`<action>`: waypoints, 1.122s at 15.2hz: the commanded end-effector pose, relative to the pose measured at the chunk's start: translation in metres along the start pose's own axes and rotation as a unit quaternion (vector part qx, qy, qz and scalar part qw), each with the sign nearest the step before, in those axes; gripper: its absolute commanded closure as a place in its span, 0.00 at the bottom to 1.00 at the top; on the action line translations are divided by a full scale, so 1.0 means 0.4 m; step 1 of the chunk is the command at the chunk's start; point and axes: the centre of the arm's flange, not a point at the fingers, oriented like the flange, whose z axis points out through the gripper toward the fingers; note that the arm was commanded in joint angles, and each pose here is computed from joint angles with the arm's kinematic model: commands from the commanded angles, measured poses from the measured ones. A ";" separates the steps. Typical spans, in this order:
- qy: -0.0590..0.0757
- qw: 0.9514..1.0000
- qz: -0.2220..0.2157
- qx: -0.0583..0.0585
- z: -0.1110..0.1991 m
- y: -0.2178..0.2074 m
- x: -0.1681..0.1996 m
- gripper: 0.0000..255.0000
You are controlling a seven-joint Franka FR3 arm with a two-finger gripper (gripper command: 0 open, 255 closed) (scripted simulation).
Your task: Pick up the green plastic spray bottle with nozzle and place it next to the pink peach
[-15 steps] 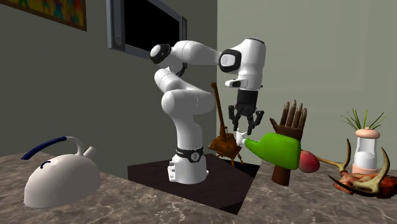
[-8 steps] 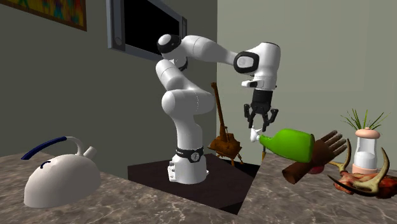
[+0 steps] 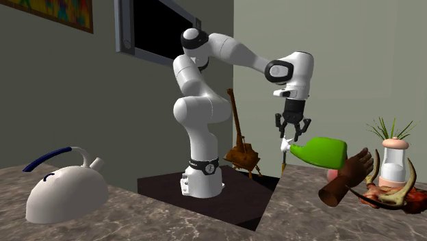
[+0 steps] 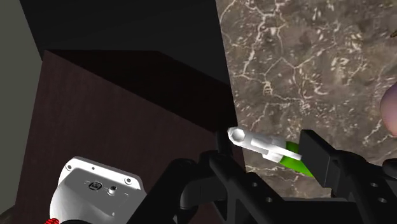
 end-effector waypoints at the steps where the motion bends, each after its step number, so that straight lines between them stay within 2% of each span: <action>1: 0.000 1.000 0.000 0.000 0.024 -0.003 -0.008 1.00; 17: 0.000 1.000 0.000 0.000 0.232 -0.035 0.001 1.00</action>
